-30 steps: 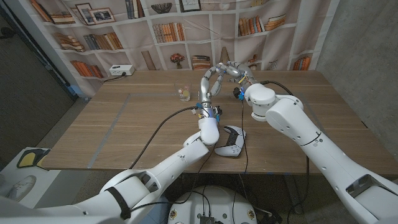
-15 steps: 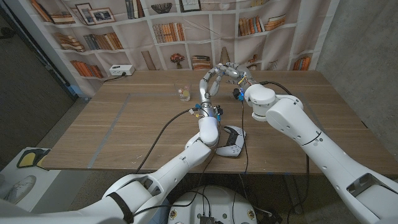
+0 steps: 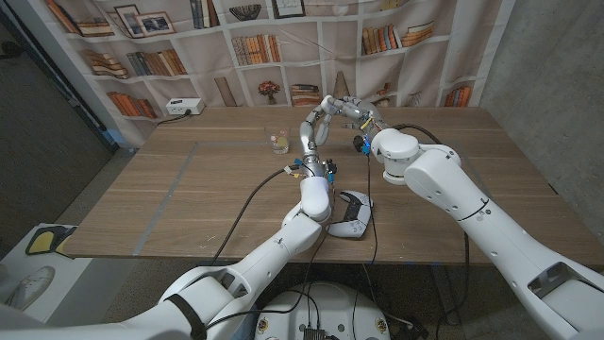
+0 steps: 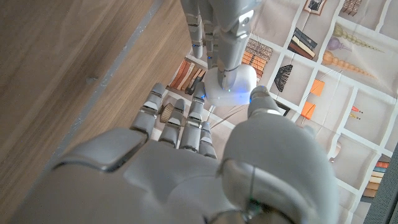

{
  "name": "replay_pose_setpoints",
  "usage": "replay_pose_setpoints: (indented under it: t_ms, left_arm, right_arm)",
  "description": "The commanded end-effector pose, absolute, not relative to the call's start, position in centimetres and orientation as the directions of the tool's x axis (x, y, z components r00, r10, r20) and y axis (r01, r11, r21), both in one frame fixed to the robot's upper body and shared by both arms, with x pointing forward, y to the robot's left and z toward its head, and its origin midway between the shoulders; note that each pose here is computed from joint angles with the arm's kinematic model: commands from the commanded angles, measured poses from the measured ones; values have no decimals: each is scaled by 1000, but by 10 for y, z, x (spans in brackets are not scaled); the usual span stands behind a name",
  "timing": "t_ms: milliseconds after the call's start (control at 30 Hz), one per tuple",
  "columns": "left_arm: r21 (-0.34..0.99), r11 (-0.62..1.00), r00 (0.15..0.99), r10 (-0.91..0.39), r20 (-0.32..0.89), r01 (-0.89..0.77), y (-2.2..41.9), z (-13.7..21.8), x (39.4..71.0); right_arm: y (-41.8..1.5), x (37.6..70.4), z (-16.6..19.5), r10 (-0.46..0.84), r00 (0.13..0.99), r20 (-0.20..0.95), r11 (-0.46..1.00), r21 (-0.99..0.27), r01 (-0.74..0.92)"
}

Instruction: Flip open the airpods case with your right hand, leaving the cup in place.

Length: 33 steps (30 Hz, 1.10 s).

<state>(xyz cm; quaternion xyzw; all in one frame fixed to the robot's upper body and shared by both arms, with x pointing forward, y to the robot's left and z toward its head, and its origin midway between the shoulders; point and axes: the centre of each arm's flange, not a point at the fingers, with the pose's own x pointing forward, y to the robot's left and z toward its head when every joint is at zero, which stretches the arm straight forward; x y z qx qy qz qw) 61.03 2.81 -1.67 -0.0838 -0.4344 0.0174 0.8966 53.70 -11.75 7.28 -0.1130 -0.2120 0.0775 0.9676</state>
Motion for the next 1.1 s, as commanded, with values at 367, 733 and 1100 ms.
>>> replay_pose_setpoints:
  t_ms: [367,733,1100]
  left_arm:
    - [-216,972,635,108,765,95,33,-18,611]
    - [-273,947,647,101,756,172,35,-14,612]
    - [-310,922,650,91,754,230,39,-11,609]
  right_arm:
    - [-122,539,71,179,900,397,968,-233,-90]
    - [-123,541,72,176,903,393,967,-241,-84]
    - [-123,544,72,167,903,396,966,-248,-71]
